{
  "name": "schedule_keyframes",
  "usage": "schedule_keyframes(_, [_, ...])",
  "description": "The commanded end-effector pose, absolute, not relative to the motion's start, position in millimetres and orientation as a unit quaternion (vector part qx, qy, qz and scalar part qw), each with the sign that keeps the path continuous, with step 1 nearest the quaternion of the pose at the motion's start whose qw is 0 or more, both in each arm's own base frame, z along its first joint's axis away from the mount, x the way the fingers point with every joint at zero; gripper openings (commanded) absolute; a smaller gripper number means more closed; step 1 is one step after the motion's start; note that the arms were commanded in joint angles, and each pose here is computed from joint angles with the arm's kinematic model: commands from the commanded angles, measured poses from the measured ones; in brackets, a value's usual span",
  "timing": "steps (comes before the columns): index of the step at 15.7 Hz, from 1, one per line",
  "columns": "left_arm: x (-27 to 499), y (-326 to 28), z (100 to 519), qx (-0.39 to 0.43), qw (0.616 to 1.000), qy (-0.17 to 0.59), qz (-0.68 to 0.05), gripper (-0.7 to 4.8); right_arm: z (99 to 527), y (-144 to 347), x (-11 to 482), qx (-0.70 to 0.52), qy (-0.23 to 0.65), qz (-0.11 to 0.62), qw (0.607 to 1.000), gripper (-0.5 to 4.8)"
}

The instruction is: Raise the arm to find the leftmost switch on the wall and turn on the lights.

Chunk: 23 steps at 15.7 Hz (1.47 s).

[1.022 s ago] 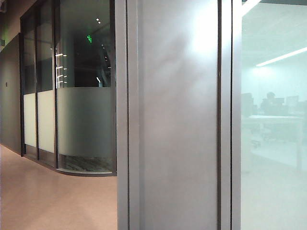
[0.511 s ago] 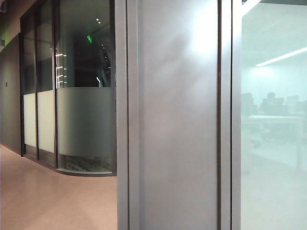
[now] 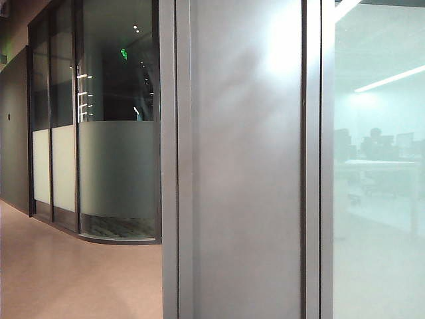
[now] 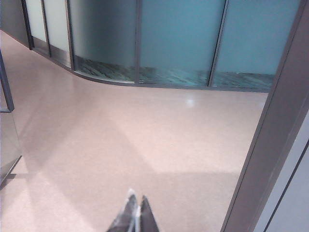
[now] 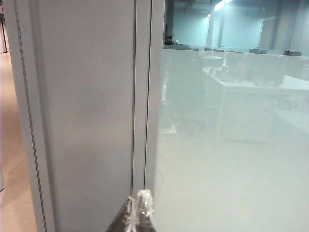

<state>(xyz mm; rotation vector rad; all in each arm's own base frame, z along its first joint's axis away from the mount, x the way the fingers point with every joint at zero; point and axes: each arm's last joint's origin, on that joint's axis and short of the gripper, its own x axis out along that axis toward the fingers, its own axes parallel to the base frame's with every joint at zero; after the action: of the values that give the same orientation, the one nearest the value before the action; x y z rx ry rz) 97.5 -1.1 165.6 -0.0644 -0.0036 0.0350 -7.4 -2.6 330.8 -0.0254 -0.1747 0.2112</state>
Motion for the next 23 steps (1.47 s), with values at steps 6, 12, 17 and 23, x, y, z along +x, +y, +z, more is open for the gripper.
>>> schedule_keyframes(6, [97.3,-1.0,167.0,-0.031,0.999,-0.007,0.017,-0.05,332.7,-3.0,-9.1,-0.01,-0.095,0.105,0.99,-0.01])
schedule_keyframes(12, [97.3,-1.0,167.0,-0.031,0.999,-0.007,0.017,-0.05,332.7,-3.0,-9.1,-0.01,-0.095,0.105,0.99,-0.01])
schedule_keyframes(17, [97.3,-1.0,167.0,-0.031,0.999,-0.007,0.017,-0.05,332.7,-3.0,-9.1,-0.01,-0.095,0.105,0.99,-0.01])
schedule_keyframes(23, [97.3,-1.0,167.0,-0.031,0.999,-0.007,0.017,-0.05,321.1,-0.3,2.8,-0.017,-0.077,0.048,0.996,-0.01])
